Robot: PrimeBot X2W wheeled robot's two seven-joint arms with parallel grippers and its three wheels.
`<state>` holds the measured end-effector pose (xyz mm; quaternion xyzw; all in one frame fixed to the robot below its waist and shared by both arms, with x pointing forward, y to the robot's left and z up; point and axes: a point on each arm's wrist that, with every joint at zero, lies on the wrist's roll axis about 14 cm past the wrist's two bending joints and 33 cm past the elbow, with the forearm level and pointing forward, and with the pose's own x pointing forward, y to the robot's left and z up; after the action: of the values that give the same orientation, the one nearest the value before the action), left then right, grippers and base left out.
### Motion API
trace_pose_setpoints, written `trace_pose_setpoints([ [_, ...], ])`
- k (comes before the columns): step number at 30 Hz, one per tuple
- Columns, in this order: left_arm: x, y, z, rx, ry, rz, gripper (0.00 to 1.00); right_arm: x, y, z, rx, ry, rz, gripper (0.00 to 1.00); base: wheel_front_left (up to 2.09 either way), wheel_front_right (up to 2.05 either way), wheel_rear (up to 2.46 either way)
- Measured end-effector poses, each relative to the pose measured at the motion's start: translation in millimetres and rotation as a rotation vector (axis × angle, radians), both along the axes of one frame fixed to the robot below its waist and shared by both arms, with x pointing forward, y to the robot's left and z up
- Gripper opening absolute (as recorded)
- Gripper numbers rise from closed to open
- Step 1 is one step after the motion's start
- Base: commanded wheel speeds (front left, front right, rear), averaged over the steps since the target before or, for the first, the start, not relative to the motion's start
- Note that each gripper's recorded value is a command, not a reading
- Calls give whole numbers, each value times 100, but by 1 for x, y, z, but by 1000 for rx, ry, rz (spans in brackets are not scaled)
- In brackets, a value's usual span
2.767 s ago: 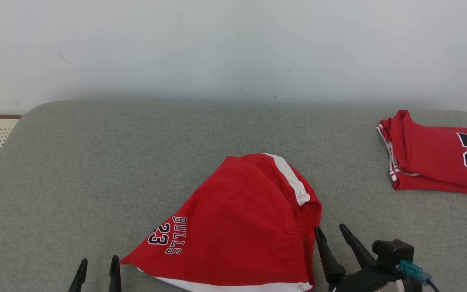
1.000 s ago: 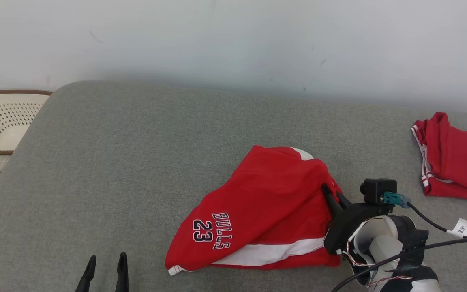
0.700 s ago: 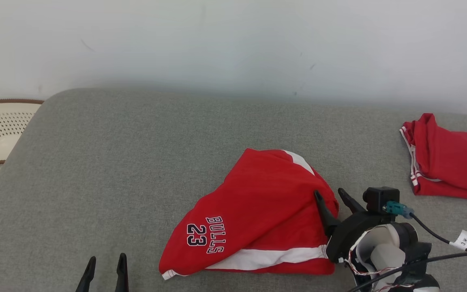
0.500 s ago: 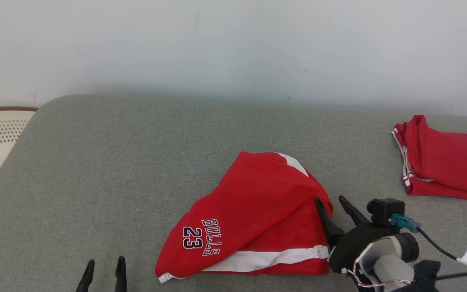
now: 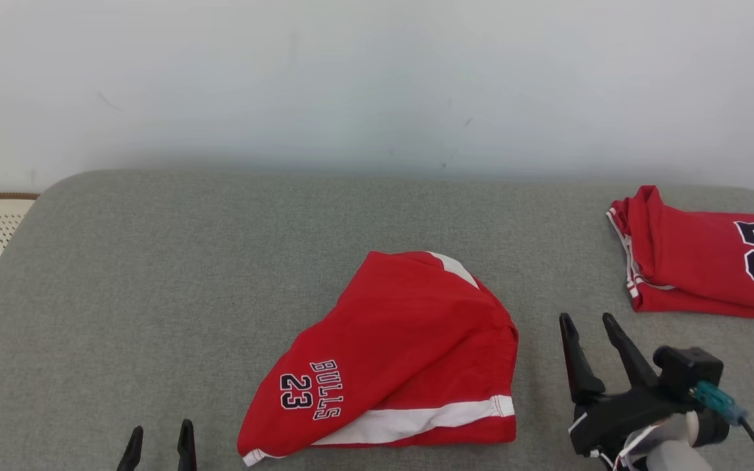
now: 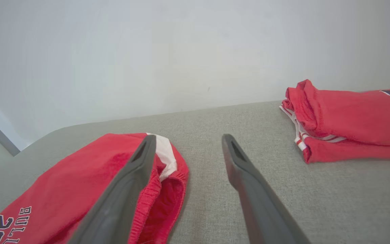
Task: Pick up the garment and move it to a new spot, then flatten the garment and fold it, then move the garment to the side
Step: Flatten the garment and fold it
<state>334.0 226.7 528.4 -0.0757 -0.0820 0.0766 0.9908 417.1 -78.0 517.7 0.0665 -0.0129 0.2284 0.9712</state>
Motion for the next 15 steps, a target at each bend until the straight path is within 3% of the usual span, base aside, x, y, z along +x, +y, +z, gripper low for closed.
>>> trace_pose_setpoints([
  [4, -1, 0, 2, 1, -6, 2, 100, -14, -1, 14, 62, -53, -37, 100, 0, 0, 0],
  [15, -5, 3, 3, 24, -7, 15, 100, -43, -4, 11, 40, -78, -56, 100, 0, 0, 0],
])
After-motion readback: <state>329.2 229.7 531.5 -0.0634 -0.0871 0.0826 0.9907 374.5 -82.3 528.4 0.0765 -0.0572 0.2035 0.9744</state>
